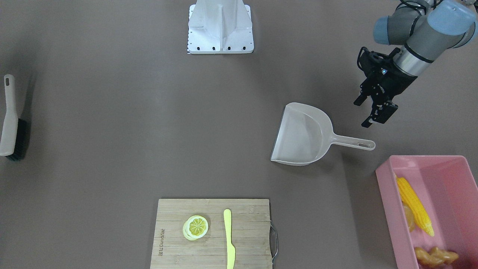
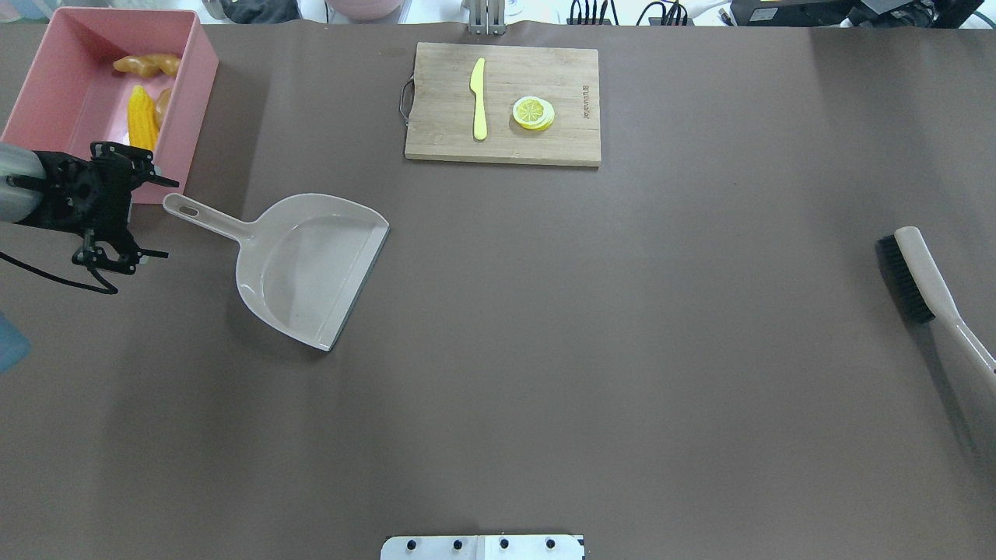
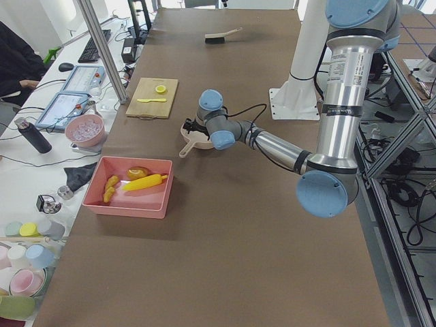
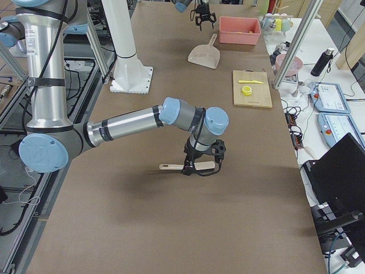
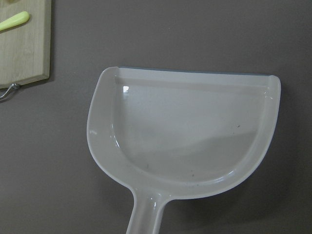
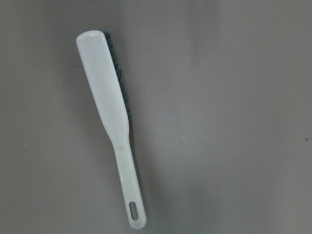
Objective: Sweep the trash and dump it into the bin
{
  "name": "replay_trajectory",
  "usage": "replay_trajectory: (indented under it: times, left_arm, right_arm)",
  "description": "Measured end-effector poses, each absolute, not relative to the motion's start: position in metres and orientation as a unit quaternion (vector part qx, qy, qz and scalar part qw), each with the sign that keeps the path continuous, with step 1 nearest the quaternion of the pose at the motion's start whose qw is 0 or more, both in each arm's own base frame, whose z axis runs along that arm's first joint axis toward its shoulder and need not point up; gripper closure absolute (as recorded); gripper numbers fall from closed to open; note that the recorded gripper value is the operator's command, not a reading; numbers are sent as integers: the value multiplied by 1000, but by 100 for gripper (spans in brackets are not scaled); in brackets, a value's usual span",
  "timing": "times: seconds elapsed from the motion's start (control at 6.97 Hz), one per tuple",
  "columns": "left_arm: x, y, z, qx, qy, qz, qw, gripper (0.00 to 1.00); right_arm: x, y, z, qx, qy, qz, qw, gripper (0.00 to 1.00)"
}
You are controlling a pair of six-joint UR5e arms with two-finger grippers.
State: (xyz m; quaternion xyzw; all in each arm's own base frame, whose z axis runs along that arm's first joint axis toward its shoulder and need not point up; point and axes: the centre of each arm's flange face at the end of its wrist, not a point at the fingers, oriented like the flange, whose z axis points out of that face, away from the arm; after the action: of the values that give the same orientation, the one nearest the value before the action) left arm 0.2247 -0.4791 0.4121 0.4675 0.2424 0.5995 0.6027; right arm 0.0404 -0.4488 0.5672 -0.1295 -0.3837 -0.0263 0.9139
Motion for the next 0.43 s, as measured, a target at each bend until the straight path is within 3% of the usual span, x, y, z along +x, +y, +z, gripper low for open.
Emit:
replay_trajectory:
  times: [0.43]
  left_arm:
    - [112, -518, 422, 403, 289, 519, 696, 2]
  right_arm:
    - [87, -439, 568, -98, -389, -6, 916, 0]
